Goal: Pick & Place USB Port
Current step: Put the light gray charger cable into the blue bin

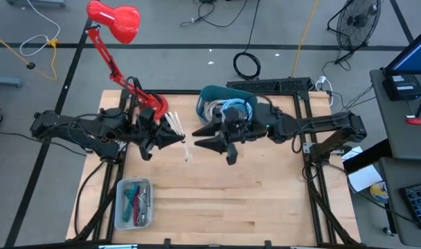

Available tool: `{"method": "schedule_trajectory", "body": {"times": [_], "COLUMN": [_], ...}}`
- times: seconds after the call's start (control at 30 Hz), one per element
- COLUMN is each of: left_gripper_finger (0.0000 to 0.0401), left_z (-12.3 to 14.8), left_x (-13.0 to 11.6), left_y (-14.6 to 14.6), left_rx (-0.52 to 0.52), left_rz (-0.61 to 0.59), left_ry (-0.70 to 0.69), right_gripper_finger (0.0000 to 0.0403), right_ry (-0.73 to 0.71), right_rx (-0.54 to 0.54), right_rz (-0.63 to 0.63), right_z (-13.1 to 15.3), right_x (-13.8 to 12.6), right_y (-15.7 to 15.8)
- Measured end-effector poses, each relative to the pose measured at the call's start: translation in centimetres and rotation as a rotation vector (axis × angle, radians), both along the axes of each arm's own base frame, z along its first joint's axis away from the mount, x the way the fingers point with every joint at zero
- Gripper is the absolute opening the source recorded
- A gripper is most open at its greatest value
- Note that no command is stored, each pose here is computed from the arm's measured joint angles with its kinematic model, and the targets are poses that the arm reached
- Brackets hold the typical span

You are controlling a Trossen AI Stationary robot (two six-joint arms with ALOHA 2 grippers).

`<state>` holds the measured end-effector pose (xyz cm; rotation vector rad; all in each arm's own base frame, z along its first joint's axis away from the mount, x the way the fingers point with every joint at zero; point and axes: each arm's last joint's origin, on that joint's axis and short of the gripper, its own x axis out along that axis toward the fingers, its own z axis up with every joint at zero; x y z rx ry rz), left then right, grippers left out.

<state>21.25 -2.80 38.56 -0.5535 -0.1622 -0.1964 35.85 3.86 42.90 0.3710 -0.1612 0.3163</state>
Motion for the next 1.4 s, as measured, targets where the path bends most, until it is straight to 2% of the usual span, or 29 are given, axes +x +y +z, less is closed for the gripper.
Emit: {"method": "schedule_trajectory", "body": {"times": [0.17,0.33,0.5,0.7,0.93,1.07,1.2,1.4], "left_gripper_finger": [0.0009,0.0009,0.0009,0.0009,0.0008,0.0008,0.0008,0.0008], "left_z": [-0.9,-2.4,-4.2,-7.1,-10.6,-12.5,-13.6,-13.9], "left_x": [0.0,-0.4,-1.5,-2.9,-3.7,-4.2,-4.5,-5.1], "left_y": [-1.2,-3.2,-5.5,-8.2,-11.3,-13.0,-14.3,-13.9], "left_rx": [-0.078,-0.221,-0.436,-0.734,-1.006,-1.076,-1.069,-1.046], "left_rz": [-0.06,-0.077,-0.005,0.126,0.272,0.333,0.321,0.354], "left_ry": [0.107,0.293,0.495,0.737,1.0,1.161,1.318,1.417], "right_gripper_finger": [0.0166,0.0166,0.0158,0.0156,0.0155,0.0153,0.0155,0.0152], "right_ry": [-0.081,-0.11,-0.076,0.07,0.185,0.213,0.235,0.29], "right_rx": [-0.024,-0.036,-0.072,-0.139,-0.192,-0.194,-0.195,-0.197], "right_rz": [0.001,0.026,0.039,0.023,0.028,0.029,0.032,0.039], "right_z": [2.3,4.2,5.6,5.5,4.8,4.7,4.5,4.1], "right_x": [-2.4,-5.0,-8.4,-11.4,-13.1,-13.6,-14.0,-14.2], "right_y": [-0.1,-0.4,-0.6,-1.1,-1.2,-1.3,-1.3,-1.3]}}
